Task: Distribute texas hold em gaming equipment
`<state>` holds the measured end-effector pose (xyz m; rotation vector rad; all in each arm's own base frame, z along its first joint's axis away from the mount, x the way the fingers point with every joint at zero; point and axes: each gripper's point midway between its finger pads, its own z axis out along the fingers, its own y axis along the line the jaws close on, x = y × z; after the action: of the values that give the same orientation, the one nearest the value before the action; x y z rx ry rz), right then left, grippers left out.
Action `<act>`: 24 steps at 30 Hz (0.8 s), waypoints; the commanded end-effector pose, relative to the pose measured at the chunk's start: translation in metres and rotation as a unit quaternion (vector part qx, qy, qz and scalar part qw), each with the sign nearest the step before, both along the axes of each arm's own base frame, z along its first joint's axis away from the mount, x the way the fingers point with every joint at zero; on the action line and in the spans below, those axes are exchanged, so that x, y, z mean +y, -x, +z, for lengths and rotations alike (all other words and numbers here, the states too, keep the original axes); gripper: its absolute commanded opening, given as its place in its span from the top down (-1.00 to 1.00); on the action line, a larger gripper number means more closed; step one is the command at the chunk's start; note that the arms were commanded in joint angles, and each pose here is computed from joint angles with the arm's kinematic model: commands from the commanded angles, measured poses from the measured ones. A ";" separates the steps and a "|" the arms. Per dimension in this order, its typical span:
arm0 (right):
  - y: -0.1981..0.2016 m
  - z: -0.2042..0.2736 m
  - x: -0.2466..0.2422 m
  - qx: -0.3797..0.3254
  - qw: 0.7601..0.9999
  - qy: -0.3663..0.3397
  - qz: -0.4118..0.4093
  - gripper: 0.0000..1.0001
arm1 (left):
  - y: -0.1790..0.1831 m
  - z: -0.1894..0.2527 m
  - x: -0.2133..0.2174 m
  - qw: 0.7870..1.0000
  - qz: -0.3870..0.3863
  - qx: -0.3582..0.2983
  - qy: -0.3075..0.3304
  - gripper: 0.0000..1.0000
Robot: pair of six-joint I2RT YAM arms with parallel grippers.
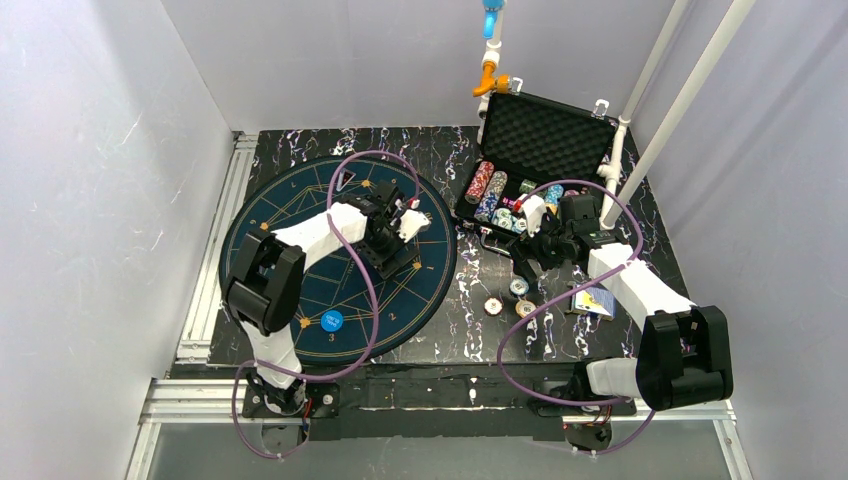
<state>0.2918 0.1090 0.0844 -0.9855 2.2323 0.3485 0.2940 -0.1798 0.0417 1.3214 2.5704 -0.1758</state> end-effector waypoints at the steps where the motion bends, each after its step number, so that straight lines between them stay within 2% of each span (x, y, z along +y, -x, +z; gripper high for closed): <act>1: -0.011 0.014 0.004 -0.020 1.000 -0.005 0.006 -1.00 | -0.017 0.007 -0.003 1.000 0.008 -0.025 -0.002 -0.51; 12: -0.011 0.014 0.004 -0.019 1.000 -0.004 0.006 -1.00 | -0.019 -0.015 -0.014 1.000 0.004 -0.009 -0.006 -0.43; 16: -0.011 0.014 0.004 -0.020 1.000 -0.004 0.007 -1.00 | -0.015 -0.025 -0.012 1.000 0.004 0.005 -0.014 -0.25; 22: -0.011 0.014 0.004 -0.020 1.000 -0.003 0.007 -1.00 | -0.009 -0.023 -0.007 1.000 0.005 0.010 -0.019 0.17; 24: -0.011 0.014 0.004 -0.020 1.000 -0.003 0.007 -1.00 | -0.008 -0.016 -0.004 1.000 0.011 0.014 -0.013 0.21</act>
<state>0.2915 0.1089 0.0827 -0.9871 2.2377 0.3502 0.3122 -0.1906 0.0245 1.3035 2.5740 -0.1412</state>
